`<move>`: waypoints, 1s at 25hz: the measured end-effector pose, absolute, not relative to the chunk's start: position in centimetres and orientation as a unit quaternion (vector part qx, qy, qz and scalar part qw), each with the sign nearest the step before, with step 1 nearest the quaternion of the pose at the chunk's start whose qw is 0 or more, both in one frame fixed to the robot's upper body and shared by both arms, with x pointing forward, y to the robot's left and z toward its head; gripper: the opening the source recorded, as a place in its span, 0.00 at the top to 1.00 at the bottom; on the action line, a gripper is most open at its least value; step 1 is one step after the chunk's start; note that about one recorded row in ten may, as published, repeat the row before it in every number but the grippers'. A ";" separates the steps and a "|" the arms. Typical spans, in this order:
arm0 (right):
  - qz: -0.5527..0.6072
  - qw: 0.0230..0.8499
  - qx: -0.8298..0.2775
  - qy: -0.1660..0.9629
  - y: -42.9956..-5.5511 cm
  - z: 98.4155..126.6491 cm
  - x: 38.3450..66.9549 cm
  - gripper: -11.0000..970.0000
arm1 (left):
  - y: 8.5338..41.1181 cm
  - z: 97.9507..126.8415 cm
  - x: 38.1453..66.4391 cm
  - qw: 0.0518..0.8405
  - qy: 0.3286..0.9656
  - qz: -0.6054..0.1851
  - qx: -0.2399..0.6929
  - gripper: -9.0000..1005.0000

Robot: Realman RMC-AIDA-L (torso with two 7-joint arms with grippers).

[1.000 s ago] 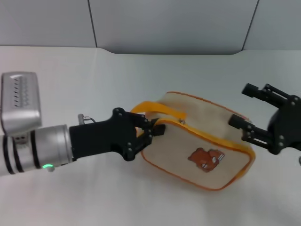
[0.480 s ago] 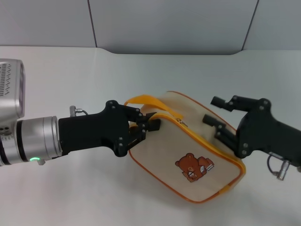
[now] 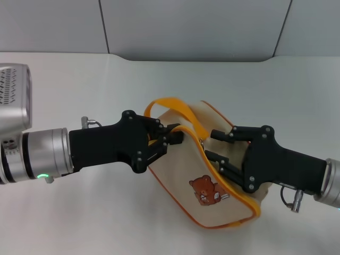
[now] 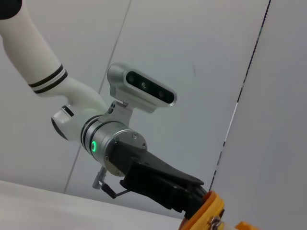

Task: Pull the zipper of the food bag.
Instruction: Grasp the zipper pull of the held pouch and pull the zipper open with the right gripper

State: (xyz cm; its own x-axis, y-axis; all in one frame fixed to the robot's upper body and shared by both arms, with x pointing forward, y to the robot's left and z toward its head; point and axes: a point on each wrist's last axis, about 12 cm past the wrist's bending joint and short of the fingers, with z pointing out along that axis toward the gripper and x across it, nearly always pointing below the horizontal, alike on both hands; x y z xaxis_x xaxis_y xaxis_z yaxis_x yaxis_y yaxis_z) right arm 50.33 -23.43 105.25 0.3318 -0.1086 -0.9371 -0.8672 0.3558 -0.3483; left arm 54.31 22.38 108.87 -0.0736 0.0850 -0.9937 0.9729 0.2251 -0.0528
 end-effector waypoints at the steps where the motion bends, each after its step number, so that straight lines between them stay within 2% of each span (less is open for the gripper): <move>1: 0.290 0.654 -0.488 0.500 -23.3 105.2 50.4 0.65 | 22.3 108.9 54.4 0.512 0.590 -0.434 0.448 0.92; 9: 0.287 0.653 -0.486 0.505 -22.7 105.2 50.9 0.66 | 21.8 109.0 54.6 0.509 0.590 -0.439 0.448 0.92; 19: 0.278 0.662 -0.505 0.479 -21.8 104.9 50.3 0.69 | 21.9 108.9 54.8 0.508 0.600 -0.437 0.437 0.92; 25: 0.278 0.662 -0.505 0.479 -21.8 104.9 50.3 0.85 | 21.9 108.9 54.7 0.507 0.599 -0.439 0.438 0.92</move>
